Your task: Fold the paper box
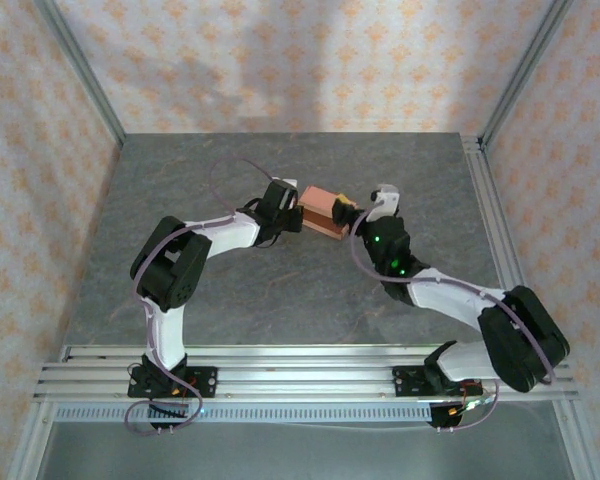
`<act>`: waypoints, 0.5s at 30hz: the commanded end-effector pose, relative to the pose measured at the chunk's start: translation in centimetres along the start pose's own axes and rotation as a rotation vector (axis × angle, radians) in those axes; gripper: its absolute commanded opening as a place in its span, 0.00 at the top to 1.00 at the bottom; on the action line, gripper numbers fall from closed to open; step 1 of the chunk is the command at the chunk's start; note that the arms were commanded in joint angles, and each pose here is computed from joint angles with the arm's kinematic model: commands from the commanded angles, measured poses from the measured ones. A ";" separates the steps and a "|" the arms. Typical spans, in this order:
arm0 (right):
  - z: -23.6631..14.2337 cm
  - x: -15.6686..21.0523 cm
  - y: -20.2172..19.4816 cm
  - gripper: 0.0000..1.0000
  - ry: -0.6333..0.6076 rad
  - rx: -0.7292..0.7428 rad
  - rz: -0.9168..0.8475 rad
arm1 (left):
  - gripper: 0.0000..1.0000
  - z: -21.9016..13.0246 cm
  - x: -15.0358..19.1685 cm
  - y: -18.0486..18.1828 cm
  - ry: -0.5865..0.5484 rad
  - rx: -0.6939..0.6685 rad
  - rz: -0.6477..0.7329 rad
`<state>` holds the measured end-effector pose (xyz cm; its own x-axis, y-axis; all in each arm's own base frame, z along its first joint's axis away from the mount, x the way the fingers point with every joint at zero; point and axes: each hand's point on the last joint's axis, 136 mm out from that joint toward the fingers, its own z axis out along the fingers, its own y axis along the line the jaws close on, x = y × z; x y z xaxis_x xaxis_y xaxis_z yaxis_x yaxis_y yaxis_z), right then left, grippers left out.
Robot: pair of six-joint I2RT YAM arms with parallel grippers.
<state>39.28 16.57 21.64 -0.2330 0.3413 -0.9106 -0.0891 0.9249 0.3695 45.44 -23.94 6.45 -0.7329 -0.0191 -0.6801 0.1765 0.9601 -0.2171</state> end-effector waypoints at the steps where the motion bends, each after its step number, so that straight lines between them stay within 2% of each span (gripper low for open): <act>1: 1.4 3.8 -2.9 0.08 0.177 0.155 0.140 | 0.78 -2.4 -1.8 -1.1 -0.068 0.041 0.013; 5: 3.4 6.6 -3.8 0.10 0.310 0.200 0.254 | 0.62 -3.6 -1.7 -1.0 -0.083 0.050 0.007; 12: 5.7 9.6 -4.1 0.11 0.449 0.221 0.277 | 0.55 -7.9 -0.5 -1.2 -0.155 0.142 0.024; 15: 6.1 11.2 -4.4 0.15 0.533 0.188 0.315 | 0.41 -10.4 -0.8 -1.1 -0.187 0.152 0.062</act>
<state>43.06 17.22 9.99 -0.6139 0.4898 -0.6190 0.1928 0.8535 0.4841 39.33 -21.65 11.05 -0.6642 -0.0315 -0.7469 0.2573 0.9284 -0.2680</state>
